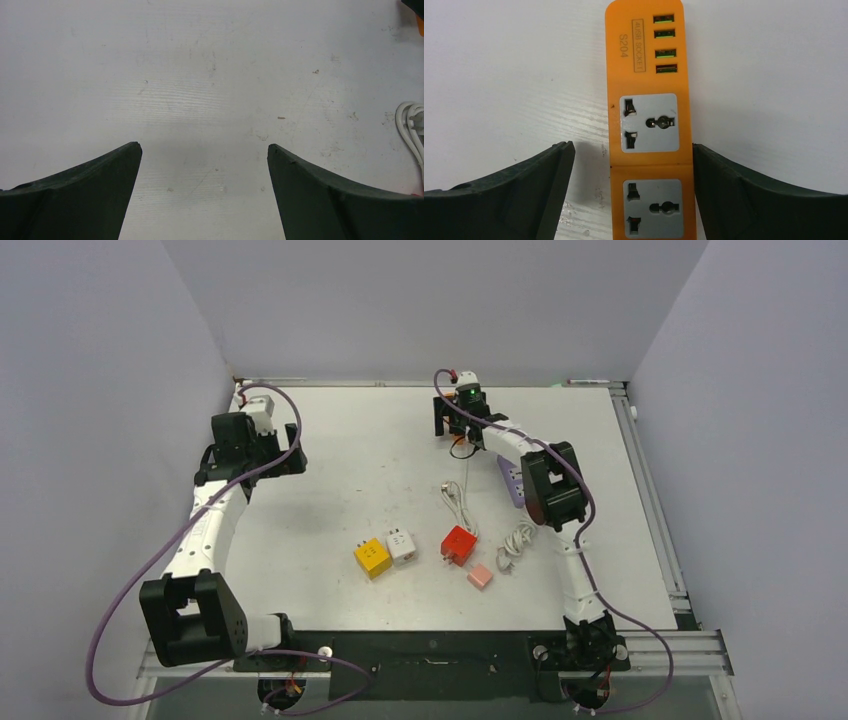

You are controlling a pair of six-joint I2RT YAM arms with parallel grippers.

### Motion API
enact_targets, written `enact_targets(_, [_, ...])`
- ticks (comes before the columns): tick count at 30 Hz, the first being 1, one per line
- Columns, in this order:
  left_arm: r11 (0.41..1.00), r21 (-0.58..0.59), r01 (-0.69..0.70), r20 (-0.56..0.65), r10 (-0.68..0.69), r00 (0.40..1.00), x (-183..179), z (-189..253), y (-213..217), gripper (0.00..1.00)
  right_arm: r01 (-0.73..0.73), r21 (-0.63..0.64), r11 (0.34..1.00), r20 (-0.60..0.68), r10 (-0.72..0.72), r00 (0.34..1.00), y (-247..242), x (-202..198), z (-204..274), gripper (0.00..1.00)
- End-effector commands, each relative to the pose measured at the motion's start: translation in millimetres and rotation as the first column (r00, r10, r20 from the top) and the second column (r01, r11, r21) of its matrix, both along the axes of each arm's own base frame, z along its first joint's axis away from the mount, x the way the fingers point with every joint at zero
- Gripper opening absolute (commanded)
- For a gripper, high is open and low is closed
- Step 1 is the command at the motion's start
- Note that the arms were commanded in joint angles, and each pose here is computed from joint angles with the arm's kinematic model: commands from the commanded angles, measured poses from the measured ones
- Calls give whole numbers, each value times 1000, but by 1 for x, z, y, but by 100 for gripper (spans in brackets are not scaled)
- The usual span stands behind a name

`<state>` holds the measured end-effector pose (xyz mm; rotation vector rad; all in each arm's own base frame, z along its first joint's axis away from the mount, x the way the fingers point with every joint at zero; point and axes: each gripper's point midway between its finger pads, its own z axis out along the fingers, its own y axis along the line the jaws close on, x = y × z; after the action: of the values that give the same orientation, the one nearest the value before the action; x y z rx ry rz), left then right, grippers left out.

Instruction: Insert the plug

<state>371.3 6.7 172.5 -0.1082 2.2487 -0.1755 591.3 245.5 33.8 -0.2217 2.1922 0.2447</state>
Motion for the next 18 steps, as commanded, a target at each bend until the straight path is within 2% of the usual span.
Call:
enact_targets(1, [1000, 4, 17, 89, -17, 996, 3, 33, 0, 96, 6, -49, 999, 66, -3, 998, 2, 12, 17, 79])
enact_targets(4, [1000, 5, 19, 96, -20, 995, 2, 35, 0, 96, -56, -76, 996, 74, 62, 995, 17, 3, 16, 60])
enact_targets(6, [1000, 7, 16, 98, -17, 995, 1, 36, 0, 96, -113, -107, 988, 89, 123, 988, 32, -7, 17, 43])
enact_targets(8, [1000, 7, 16, 96, -16, 995, -1, 36, 0, 96, -207, -116, 971, 91, 218, 972, 51, -24, 16, 33])
enact_targets(11, [1000, 6, 19, 93, -19, 995, -5, 36, 0, 96, -337, -80, 938, 76, 343, 936, 80, -53, 20, 27])
enact_targets(14, [999, 17, 28, 88, -29, 996, -10, 35, 0, 96, -450, -30, 893, 90, 450, 888, 108, -84, 29, 27])
enact_targets(18, [999, 29, 36, 68, -38, 997, -16, 32, 0, 96, -608, -32, 793, 94, 608, 788, 144, -139, 28, 28])
